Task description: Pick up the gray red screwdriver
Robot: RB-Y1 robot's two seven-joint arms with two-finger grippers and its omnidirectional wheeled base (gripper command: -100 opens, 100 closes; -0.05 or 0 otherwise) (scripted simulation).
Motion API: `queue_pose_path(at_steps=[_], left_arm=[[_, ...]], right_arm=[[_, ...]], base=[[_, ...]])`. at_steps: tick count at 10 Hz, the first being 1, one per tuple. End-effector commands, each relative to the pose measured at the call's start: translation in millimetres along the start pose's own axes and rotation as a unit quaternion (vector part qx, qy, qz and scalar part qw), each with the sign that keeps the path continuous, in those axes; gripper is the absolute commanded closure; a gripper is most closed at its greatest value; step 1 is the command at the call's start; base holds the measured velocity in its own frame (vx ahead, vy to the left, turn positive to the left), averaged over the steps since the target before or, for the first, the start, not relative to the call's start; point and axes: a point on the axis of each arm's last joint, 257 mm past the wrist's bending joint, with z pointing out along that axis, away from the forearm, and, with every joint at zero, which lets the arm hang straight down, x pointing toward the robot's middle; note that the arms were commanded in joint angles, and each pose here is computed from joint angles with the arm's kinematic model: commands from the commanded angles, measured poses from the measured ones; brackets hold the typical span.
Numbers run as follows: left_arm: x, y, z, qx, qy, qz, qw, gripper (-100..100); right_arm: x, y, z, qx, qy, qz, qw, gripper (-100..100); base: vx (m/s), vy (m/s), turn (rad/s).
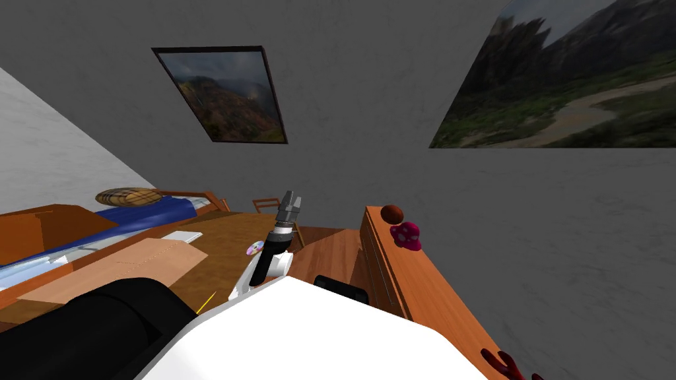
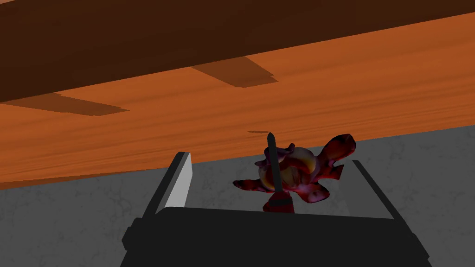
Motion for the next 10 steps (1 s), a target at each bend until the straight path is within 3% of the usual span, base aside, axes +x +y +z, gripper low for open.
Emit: queue_pose_path(at_steps=[1,2,4,5,8,10], left_arm=[[0.0,0,0.0,0.000,0.000,0.000,1.0000,0],[0.0,0,0.0,0.000,0.000,0.000,1.0000,0],[0.0,0,0.0,0.000,0.000,0.000,1.0000,0],[-0.1,0,0.0,0.000,0.000,0.000,1.0000,0],[0.0,0,0.0,0.000,0.000,0.000,1.0000,0],[0.0,0,0.0,0.000,0.000,0.000,1.0000,0]], right_arm=[[-4,-15,1.7,0.014,-0.011,-0.006,0.9998,-100],[-12,-31,3.0,0.030,-0.030,-0.010,0.9991,-100],[-12,-36,3.3,0.034,-0.030,-0.015,0.9989,-100],[-20,-52,3.6,0.048,-0.049,-0.022,0.9974,-100],[-27,-72,3.0,0.065,-0.066,-0.031,0.9952,-100],[-40,-101,0.0,0.086,-0.096,-0.046,0.9906,-100]], base=[[0.017,-0.007,0.133],[0.020,-0.006,0.186],[0.010,-0.009,0.050],[0.011,-0.001,0.194],[0.014,-0.008,0.127],[0.018,-0.009,0.224]])
